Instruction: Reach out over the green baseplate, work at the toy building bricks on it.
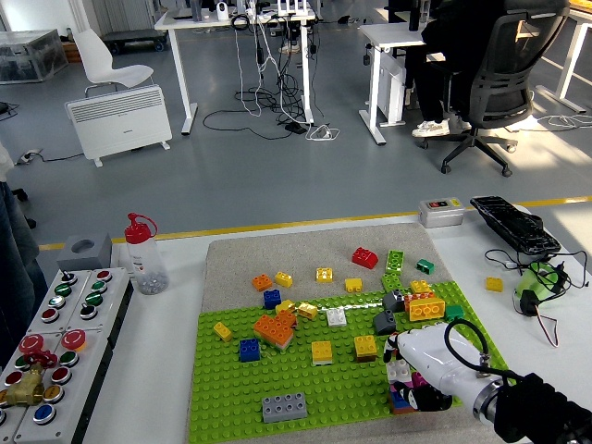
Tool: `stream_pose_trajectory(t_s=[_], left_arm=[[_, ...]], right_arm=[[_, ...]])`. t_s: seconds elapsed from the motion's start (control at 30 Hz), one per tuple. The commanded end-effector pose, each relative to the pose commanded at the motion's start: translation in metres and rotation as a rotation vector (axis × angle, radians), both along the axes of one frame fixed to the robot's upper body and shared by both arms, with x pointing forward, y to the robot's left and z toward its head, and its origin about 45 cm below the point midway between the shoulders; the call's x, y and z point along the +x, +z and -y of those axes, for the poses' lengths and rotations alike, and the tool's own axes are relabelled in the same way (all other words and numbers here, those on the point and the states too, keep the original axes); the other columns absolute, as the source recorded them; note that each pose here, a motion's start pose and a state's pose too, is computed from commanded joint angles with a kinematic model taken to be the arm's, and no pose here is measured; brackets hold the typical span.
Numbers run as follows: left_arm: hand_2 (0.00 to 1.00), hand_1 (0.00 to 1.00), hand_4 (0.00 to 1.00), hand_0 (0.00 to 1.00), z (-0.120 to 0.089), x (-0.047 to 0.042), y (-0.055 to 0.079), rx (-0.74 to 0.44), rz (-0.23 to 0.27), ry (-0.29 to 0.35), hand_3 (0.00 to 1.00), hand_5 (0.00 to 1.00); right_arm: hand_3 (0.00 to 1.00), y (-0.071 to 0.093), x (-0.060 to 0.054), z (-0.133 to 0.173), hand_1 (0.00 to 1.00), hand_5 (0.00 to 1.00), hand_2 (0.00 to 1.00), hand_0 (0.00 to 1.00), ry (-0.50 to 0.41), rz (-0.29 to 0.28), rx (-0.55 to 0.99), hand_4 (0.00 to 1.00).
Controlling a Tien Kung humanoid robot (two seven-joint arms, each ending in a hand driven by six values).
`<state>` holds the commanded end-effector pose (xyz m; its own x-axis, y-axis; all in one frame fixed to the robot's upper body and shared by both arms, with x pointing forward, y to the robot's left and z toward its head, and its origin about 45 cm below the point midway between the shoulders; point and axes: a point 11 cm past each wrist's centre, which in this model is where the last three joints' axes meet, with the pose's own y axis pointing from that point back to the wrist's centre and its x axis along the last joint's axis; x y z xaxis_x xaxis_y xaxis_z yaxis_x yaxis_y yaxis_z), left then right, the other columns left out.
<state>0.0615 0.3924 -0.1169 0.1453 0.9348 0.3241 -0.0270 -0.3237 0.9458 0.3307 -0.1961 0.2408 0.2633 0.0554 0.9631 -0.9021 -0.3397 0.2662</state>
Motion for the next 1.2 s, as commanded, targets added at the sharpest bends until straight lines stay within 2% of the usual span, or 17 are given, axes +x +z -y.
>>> stream_pose_trajectory(t_s=[0.47, 0.7, 1.2], left_arm=[[0.684, 0.696, 0.350, 0.684, 0.000, -0.0009, 0.000, 0.000, -0.002, -0.002, 0.617, 0.998], [0.684, 0.696, 0.350, 0.684, 0.000, -0.0007, 0.000, -0.001, -0.002, -0.002, 0.616, 0.998], [0.684, 0.695, 0.350, 0.684, 0.001, -0.0022, -0.001, -0.003, -0.007, -0.006, 0.616, 0.998]], right_arm=[[0.531, 0.014, 0.003, 0.013, 0.323, 0.092, 0.550, 0.128, -0.036, 0.039, 0.031, 0.503], [0.531, 0.012, 0.003, 0.019, 0.323, 0.093, 0.550, 0.128, -0.050, 0.022, 0.040, 0.501], [0.530, 0.006, -0.003, -0.007, 0.322, 0.096, 0.549, 0.128, 0.017, -0.006, 0.064, 0.501]])
